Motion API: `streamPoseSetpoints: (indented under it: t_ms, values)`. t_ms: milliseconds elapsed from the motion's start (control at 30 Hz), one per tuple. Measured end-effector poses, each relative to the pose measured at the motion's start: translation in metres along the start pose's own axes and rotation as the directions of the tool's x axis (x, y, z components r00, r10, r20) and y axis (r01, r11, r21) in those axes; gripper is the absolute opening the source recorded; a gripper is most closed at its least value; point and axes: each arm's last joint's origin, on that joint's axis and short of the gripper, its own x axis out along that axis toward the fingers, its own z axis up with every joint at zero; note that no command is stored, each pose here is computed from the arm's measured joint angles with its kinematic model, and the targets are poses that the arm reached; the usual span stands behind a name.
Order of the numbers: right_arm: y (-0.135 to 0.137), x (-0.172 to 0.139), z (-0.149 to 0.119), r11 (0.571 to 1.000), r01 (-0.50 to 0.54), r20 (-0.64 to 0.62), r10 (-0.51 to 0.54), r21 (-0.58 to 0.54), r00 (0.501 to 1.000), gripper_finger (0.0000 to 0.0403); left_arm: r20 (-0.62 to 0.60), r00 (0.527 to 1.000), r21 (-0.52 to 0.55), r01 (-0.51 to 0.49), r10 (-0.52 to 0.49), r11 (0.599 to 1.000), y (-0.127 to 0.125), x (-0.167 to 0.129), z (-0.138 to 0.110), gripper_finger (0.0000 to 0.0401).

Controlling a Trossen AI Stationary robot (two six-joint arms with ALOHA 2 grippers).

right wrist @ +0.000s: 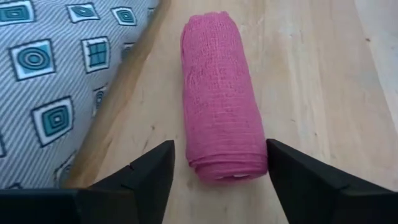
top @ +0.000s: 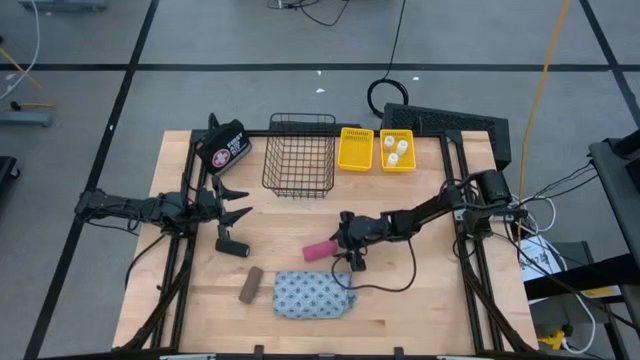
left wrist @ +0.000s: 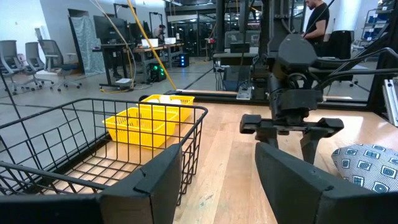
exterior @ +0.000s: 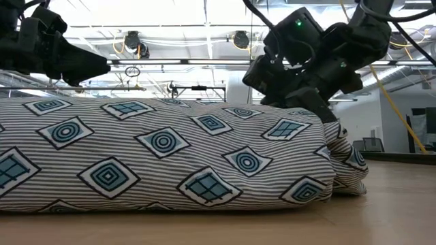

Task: Pick & Place Medicine items
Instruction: Put the pink bandage into the left yellow basket

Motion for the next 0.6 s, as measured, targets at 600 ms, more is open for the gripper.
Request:
streamPoseSetpoints:
  t_ms: [600]
  values:
    - [-0.0024,-0.0001,0.0003,0.993,0.008,0.005,-0.009,0.121,1.000,0.0126,0.000,1.000,0.000,0.000,0.000,1.000,0.0000,0.0000,0.0001,0.0214]
